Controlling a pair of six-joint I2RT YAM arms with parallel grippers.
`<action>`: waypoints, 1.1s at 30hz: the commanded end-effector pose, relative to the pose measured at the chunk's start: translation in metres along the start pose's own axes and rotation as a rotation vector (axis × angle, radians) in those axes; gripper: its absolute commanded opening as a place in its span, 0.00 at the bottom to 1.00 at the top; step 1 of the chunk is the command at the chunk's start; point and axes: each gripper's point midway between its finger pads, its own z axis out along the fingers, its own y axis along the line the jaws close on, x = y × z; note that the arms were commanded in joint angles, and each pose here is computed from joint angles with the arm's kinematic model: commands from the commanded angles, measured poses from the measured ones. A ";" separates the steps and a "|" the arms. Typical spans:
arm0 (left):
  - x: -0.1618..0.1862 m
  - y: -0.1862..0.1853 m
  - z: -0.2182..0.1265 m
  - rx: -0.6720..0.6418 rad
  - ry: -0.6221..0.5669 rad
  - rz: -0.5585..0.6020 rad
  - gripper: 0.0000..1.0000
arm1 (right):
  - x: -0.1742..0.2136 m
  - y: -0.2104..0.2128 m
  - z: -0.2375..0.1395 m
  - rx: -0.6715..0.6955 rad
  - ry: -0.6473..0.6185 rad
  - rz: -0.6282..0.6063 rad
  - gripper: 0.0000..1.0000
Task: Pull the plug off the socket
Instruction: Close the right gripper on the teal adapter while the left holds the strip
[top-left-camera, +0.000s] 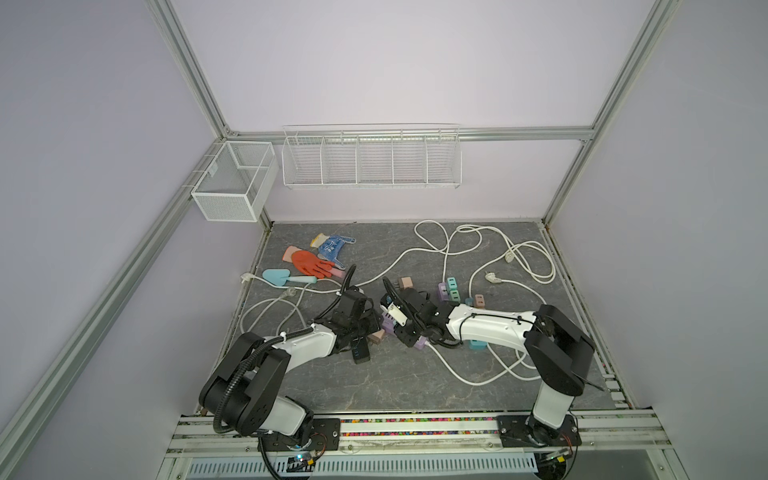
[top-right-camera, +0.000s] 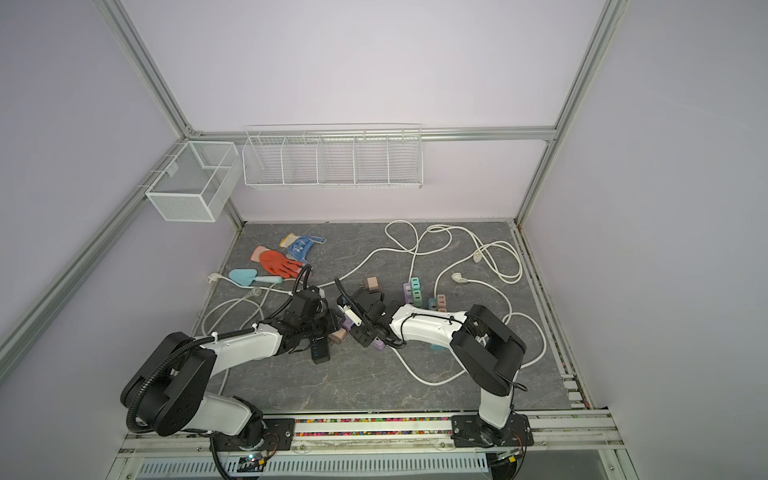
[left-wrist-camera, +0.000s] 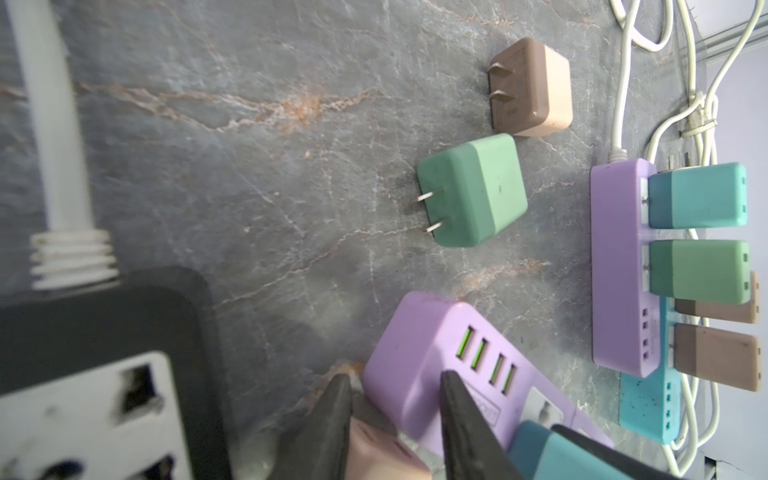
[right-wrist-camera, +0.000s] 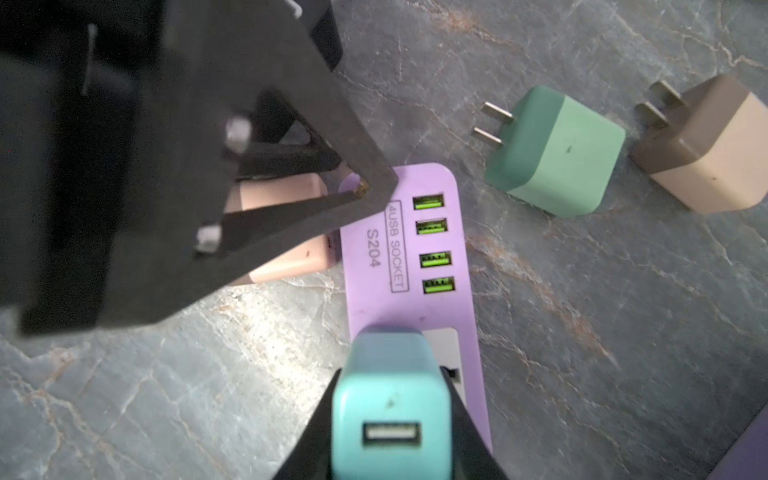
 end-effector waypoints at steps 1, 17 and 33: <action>0.054 0.064 -0.002 -0.224 0.158 -0.033 0.36 | -0.021 -0.007 -0.021 0.016 -0.092 0.009 0.23; 0.031 0.018 0.000 -0.068 0.105 -0.024 0.38 | -0.014 0.003 -0.007 -0.022 -0.079 0.026 0.22; -0.007 -0.012 0.009 0.021 -0.015 -0.052 0.38 | -0.010 0.000 -0.003 -0.007 -0.058 0.054 0.20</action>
